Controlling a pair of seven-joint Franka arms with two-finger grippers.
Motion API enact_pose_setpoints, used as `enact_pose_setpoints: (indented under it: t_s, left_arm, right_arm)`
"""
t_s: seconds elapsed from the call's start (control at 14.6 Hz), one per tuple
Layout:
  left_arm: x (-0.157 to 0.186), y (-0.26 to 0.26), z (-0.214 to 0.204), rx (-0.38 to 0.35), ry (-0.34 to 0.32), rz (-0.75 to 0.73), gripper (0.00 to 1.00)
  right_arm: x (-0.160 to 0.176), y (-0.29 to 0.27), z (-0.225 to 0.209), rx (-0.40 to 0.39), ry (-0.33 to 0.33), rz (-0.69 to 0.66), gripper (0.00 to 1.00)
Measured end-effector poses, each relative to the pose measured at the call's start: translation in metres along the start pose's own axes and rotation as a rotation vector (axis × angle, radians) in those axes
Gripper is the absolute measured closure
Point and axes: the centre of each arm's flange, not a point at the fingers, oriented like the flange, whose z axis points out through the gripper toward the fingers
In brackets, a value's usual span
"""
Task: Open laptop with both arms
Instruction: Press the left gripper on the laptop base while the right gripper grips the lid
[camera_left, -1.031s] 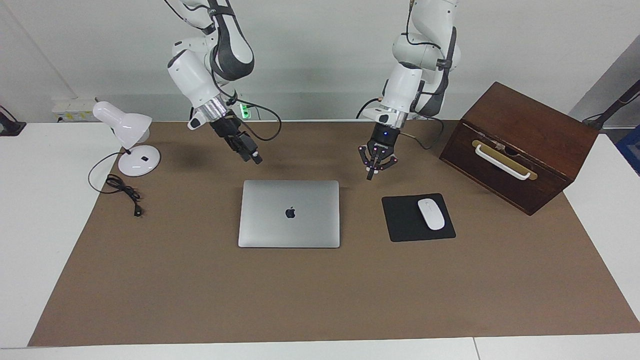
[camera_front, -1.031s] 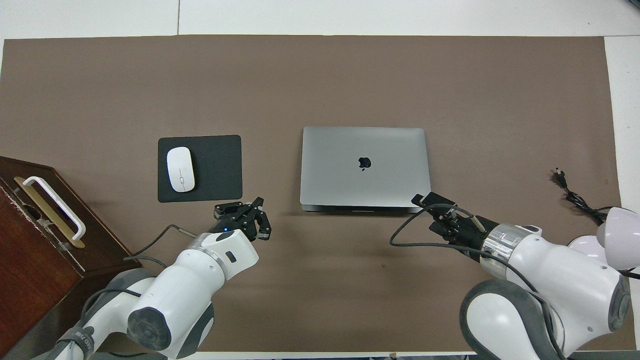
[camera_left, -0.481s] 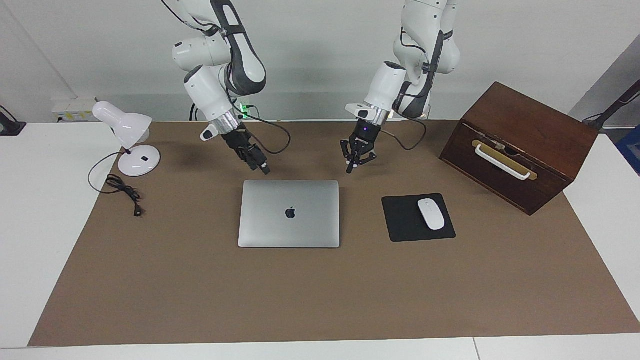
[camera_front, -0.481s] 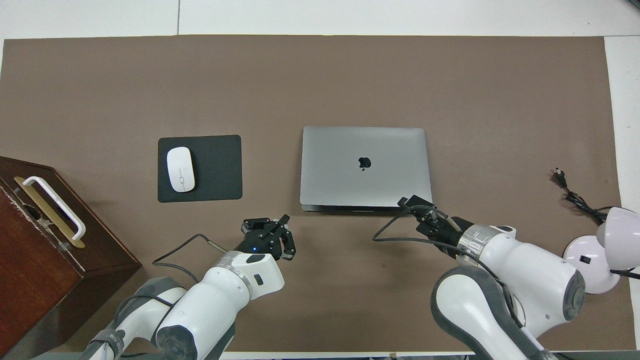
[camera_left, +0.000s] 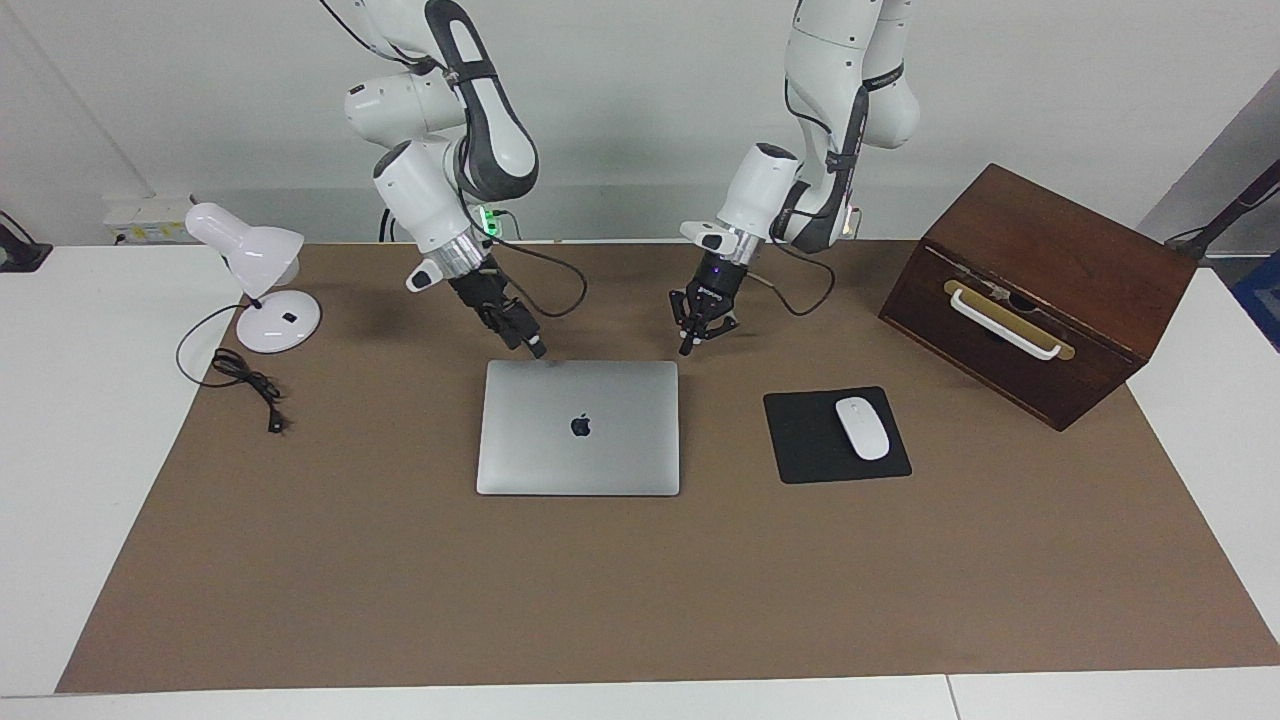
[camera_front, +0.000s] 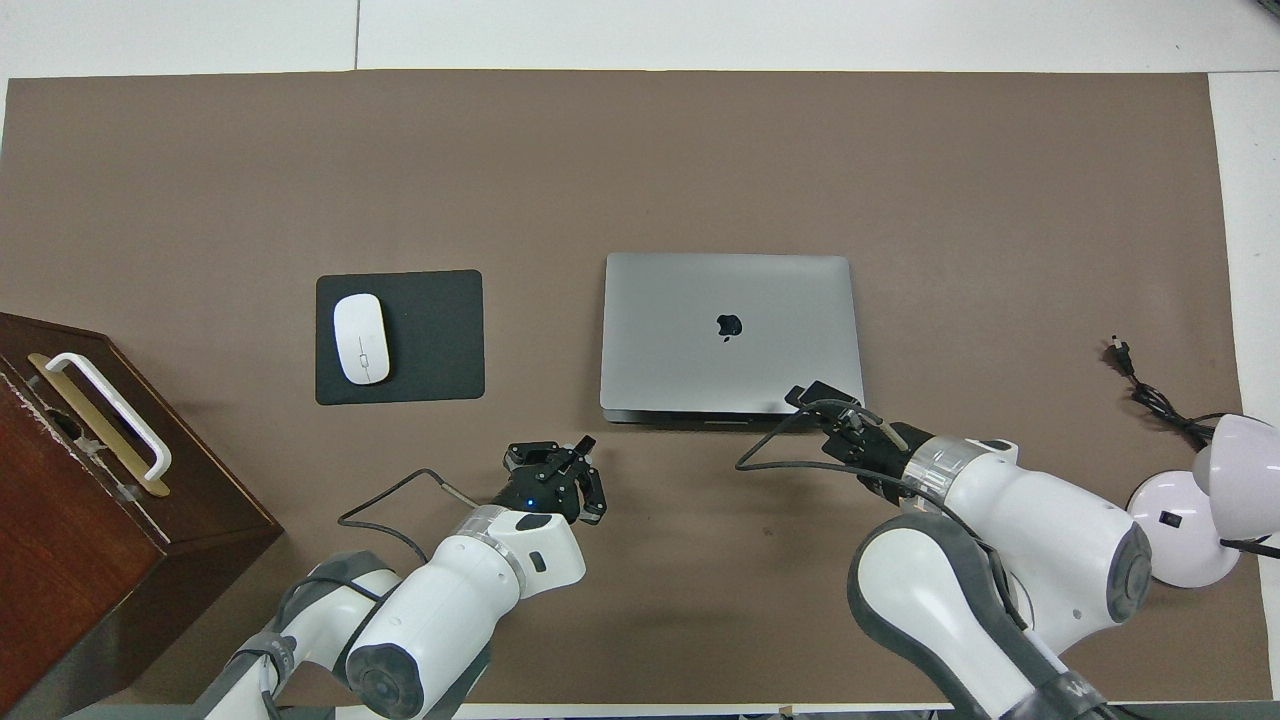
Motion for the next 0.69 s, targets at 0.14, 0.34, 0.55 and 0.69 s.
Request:
enact_pose_setpoints:
  t_s: [0.14, 0.34, 0.55, 0.69]
  left_arm:
    - [0.008, -0.001, 0.006, 0.002, 0.008, -0.002, 0.99]
    - [0.017, -0.002, 0.021, 0.004, 0.011, 0.007, 0.99]
    - [0.019, -0.007, 0.029, 0.013, 0.006, 0.024, 0.99]
    - [0.019, -0.014, 0.031, 0.022, 0.004, 0.027, 0.99]
  right_arm:
    - [-0.002, -0.001, 0.001, -0.001, -0.003, -0.003, 0.0]
    - [-0.001, -0.001, 0.002, -0.003, -0.002, -0.003, 0.02]
    - [-0.001, -0.002, 0.003, -0.003, -0.002, -0.003, 0.0]
    - [-0.001, -0.002, 0.003, -0.002, -0.002, -0.003, 0.0]
